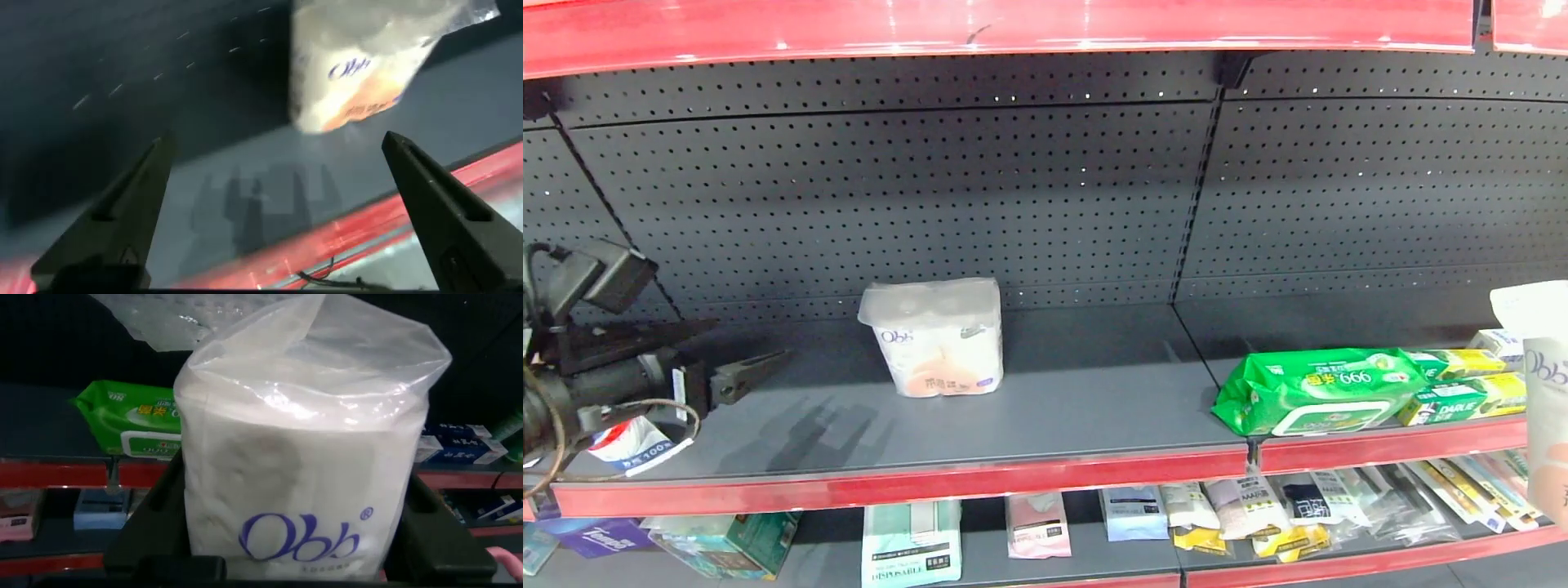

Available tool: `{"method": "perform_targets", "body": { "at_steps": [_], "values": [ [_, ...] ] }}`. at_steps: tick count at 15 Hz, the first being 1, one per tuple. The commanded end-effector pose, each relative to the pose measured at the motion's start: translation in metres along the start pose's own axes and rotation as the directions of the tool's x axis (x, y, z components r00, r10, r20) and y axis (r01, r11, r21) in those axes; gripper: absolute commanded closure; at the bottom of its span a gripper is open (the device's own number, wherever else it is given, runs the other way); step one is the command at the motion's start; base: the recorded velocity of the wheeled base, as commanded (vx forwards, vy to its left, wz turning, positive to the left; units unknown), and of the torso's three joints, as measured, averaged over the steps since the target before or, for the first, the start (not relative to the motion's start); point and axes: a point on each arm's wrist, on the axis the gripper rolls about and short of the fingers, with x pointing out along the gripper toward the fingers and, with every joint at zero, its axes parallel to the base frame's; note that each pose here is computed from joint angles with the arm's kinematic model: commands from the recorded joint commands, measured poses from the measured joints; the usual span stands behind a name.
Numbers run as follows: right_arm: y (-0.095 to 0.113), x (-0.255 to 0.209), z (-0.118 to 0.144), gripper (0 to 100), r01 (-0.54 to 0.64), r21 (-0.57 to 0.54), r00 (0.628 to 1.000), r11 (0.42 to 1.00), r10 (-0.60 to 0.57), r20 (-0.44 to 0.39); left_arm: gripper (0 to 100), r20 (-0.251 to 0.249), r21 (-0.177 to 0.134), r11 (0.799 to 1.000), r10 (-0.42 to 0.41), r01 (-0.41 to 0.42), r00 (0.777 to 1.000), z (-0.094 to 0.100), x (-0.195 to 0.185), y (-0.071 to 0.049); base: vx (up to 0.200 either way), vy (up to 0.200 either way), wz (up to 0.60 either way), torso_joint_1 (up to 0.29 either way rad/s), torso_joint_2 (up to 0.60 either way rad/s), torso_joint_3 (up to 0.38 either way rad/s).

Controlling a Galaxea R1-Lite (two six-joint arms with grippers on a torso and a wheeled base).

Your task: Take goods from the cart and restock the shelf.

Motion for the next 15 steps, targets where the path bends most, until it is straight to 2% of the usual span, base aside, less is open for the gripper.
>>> {"method": "perform_targets", "body": {
  "at_steps": [1,2,3,4,5,6,7,9,10,12,14,15],
  "values": [
    [0.0,0.004,-0.001,100,0.003,-0.006,1.0,1.0,-0.003,-0.021,0,-0.053,0.022,0.984,-0.173,0.175,0.983,-0.02,0.065,0.034,0.0,0.0,0.0,0.0,0.0,0.0],
    [0.0,0.004,-0.001,100,0.004,-0.005,1.0,1.0,-0.004,-0.019,0,-0.05,0.025,0.982,-0.183,0.185,0.982,-0.019,0.067,0.034,0.0,0.0,0.0,0.0,0.0,0.0],
    [0.0,0.005,-0.002,100,0.024,-0.018,0.999,1.0,-0.024,-0.031,0,-0.026,0.04,0.954,-0.296,0.297,0.955,-0.022,0.082,0.037,0.0,0.0,0.0,0.0,0.0,0.0],
    [0.0,0.005,-0.002,100,0.024,-0.018,0.999,1.0,-0.024,-0.031,0,-0.026,0.04,0.954,-0.296,0.297,0.955,-0.022,0.082,0.037,0.0,0.0,0.0,0.0,0.0,0.0],
    [-0.001,0.005,-0.002,100,0.043,-0.022,0.998,0.999,-0.044,-0.04,0,-0.014,0.059,0.929,-0.366,0.366,0.93,-0.027,0.095,0.04,0.0,0.0,0.0,0.0,0.0,0.0],
    [-0.001,0.005,-0.002,100,0.044,-0.023,0.998,0.999,-0.045,-0.042,0,-0.015,0.08,0.925,-0.371,0.371,0.928,-0.029,0.101,0.043,0.0,0.0,0.0,0.0,0.0,0.0],
    [-0.001,0.005,-0.003,100,0.044,-0.033,0.998,0.998,-0.045,-0.045,0,-0.007,0.117,0.91,-0.401,0.399,0.916,-0.032,0.113,0.05,0.0,0.0,0.0,0.0,0.0,0.0],
    [-0.002,0.006,-0.004,100,0.055,-0.036,0.997,0.998,-0.057,-0.054,0,0.009,0.153,0.884,-0.448,0.442,0.894,-0.038,0.128,0.057,0.0,0.0,0.0,0.0,0.0,0.0],
    [-0.002,0.007,-0.004,100,0.06,-0.037,0.996,0.997,-0.062,-0.061,0,0.032,0.161,0.861,-0.492,0.482,0.87,-0.037,0.131,0.058,0.0,0.0,0.0,0.0,0.0,0.0],
    [-0.002,0.007,-0.004,100,0.068,-0.04,0.995,0.997,-0.071,-0.064,0,0.053,0.166,0.837,-0.535,0.521,0.843,-0.037,0.141,0.061,0.0,0.0,0.0,0.0,0.0,0.0],
    [-0.003,0.007,-0.004,100,0.073,-0.056,0.995,0.996,-0.077,-0.065,0,0.064,0.184,0.825,-0.553,0.535,0.831,-0.04,0.155,0.067,0.0,0.0,0.0,0.0,0.0,0.0],
    [-0.003,0.007,-0.004,100,0.077,-0.061,0.994,0.995,-0.081,-0.068,0,0.077,0.195,0.812,-0.572,0.55,0.817,-0.039,0.16,0.07,0.0,0.0,0.0,0.0,0.0,0.0]
  ]
}}
